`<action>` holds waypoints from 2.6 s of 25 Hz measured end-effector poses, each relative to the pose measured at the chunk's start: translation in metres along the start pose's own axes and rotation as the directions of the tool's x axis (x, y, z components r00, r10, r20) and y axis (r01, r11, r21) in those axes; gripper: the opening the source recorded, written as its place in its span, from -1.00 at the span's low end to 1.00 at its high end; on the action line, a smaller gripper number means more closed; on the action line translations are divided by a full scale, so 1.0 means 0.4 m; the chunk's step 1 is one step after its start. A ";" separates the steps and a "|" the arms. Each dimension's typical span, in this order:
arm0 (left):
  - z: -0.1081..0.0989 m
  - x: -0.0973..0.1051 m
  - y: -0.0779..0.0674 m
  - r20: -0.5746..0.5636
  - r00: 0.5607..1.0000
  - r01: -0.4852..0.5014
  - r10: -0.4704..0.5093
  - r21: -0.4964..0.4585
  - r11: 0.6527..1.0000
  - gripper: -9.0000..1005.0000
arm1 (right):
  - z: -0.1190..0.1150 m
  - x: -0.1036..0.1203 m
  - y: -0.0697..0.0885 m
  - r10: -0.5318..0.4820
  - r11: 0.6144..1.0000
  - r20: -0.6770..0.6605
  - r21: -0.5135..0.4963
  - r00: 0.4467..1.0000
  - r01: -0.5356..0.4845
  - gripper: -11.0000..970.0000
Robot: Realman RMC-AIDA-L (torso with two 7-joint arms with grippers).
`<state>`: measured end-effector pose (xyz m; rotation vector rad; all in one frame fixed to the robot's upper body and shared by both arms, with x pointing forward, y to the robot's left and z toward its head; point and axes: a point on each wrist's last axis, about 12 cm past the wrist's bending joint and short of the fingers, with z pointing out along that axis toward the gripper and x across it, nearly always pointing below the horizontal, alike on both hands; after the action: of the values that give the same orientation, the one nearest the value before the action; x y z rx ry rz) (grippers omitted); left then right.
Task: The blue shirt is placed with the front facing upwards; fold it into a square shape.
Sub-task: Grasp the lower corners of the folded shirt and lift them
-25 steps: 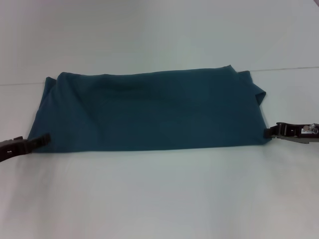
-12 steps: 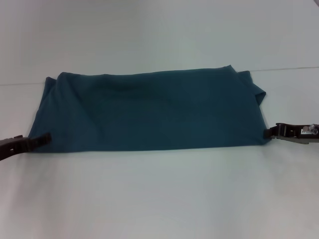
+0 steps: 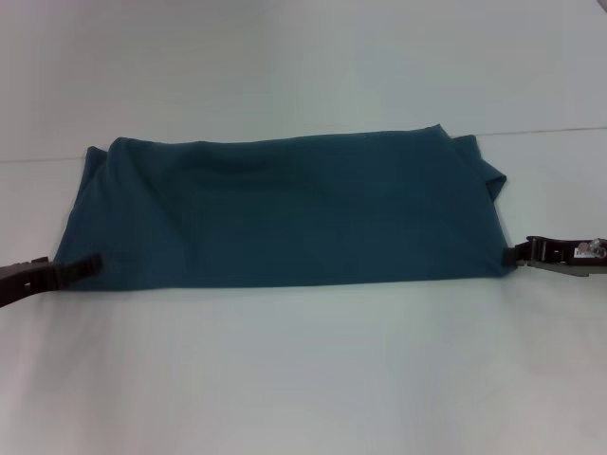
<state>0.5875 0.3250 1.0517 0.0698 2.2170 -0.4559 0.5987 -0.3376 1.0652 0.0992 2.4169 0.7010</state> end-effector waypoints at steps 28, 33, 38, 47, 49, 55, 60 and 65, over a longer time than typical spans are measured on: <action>-0.001 0.004 0.003 -0.018 1.000 -0.015 0.015 -0.004 1.000 0.81 | -0.007 -0.002 -0.004 0.004 1.000 0.004 -0.005 1.000 -0.004 -0.97; -0.001 0.003 0.001 -0.019 1.000 -0.016 0.016 -0.001 1.000 0.81 | -0.007 -0.003 -0.004 0.004 1.000 0.005 -0.004 1.000 -0.004 -0.97; 0.001 0.001 -0.008 -0.025 0.999 -0.019 0.020 0.023 1.000 0.81 | -0.007 -0.003 -0.005 0.004 1.000 0.005 -0.004 1.000 -0.004 -0.97; -0.002 -0.016 -0.023 -0.022 0.999 -0.027 0.029 0.074 0.997 0.81 | -0.007 -0.002 -0.005 0.004 1.000 0.005 -0.003 1.000 -0.004 -0.98; -0.001 -0.016 -0.020 -0.021 0.999 -0.030 0.031 0.063 0.998 0.81 | -0.008 0.000 -0.007 0.005 1.000 0.005 -0.001 1.000 -0.005 -0.98; 0.000 -0.014 -0.005 -0.013 0.999 -0.035 0.035 0.012 0.999 0.81 | -0.009 0.001 -0.008 0.006 1.000 0.005 0.000 1.000 -0.006 -0.98; 0.004 -0.005 -0.003 -0.020 0.999 -0.040 0.040 -0.008 0.999 0.81 | -0.009 0.001 -0.009 0.006 1.000 0.005 0.000 1.000 -0.006 -0.98; 0.009 0.000 -0.010 -0.029 0.999 -0.043 0.043 -0.001 0.999 0.81 | -0.009 0.003 -0.010 0.007 1.000 0.004 0.001 1.000 -0.007 -0.97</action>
<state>0.5893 0.3202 1.0507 0.1235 2.2396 -0.4324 0.5960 -0.3425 1.0650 0.1096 2.4140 0.7022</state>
